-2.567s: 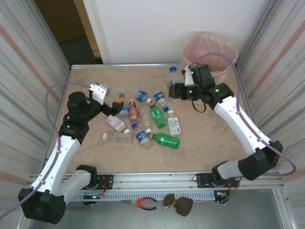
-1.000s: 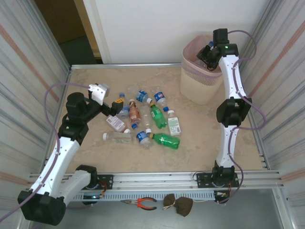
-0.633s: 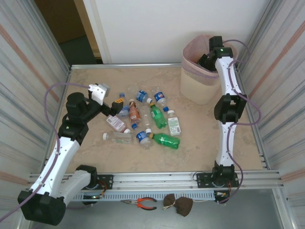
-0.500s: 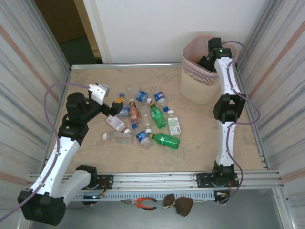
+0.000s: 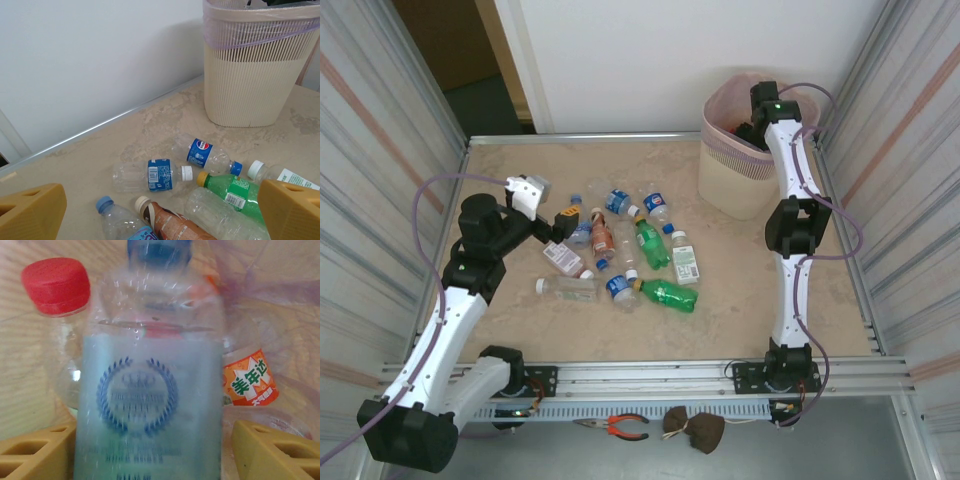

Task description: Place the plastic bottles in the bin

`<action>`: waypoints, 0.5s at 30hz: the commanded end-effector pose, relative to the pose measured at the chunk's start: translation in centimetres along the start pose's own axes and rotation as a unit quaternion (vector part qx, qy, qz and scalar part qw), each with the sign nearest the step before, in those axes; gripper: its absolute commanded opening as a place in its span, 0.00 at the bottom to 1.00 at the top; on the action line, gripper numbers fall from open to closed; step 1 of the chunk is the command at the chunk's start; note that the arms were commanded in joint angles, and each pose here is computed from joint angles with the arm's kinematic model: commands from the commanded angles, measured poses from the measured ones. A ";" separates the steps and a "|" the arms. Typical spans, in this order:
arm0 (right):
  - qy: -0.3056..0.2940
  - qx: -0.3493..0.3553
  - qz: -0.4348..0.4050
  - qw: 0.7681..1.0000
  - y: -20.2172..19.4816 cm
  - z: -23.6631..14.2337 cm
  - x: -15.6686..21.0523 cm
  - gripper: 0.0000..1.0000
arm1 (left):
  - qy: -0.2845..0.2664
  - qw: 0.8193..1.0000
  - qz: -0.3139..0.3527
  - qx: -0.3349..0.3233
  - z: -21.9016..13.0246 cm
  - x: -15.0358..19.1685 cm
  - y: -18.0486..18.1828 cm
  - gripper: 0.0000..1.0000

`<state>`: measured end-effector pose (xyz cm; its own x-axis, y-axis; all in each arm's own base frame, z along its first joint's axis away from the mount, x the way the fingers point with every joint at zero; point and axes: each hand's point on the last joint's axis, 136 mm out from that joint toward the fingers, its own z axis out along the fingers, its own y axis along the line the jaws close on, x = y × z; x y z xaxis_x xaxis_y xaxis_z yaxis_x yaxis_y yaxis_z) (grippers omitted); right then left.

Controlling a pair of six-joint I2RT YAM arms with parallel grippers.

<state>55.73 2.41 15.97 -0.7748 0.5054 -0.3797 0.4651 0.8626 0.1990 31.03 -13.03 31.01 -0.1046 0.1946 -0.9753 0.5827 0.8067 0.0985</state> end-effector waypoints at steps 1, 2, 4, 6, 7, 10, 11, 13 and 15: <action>0.030 0.041 -0.007 0.999 -1.7 0.1 1.6 0.77 | -0.004 1.000 0.001 0.011 -0.2 -0.3 -0.4 0.99; 0.021 0.035 -0.004 0.999 -1.5 -0.6 1.3 0.77 | -0.005 1.000 0.001 0.011 -0.2 -0.3 -0.4 0.99; 0.005 0.022 -0.003 1.000 -1.0 -2.1 0.7 0.78 | -0.006 1.000 0.001 0.011 -0.3 -0.4 -0.4 0.99; -0.011 0.012 0.000 1.000 -0.8 -3.7 0.0 0.78 | -0.008 1.000 0.001 0.010 -0.4 -0.5 -0.4 0.99; -0.019 0.006 -0.001 1.000 -0.5 -4.6 -0.2 0.78 | -0.008 1.000 0.001 0.010 -0.4 -0.5 -0.4 0.99; -0.040 -0.007 -0.001 0.999 -0.1 -7.0 -0.7 0.78 | -0.010 1.000 0.001 0.011 -0.4 -0.6 -0.4 0.99; -0.047 -0.011 -0.003 0.999 0.0 -7.7 -0.9 0.78 | -0.009 1.000 0.000 0.012 -0.4 -0.5 -0.4 0.99; -0.061 -0.020 -0.005 0.998 0.3 -9.3 -1.2 0.78 | -0.010 1.000 0.000 0.012 -0.4 -0.6 -0.4 0.99; -0.073 -0.026 -0.006 0.997 0.4 -10.8 -1.4 0.78 | -0.012 1.000 0.000 0.012 -0.5 -0.7 -0.5 0.99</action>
<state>54.10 2.37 21.74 -0.7397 0.5033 -0.4467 0.4486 0.8636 0.2301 30.96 -13.13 31.02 -0.1037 0.1935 -0.9756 0.5887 0.8026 0.0966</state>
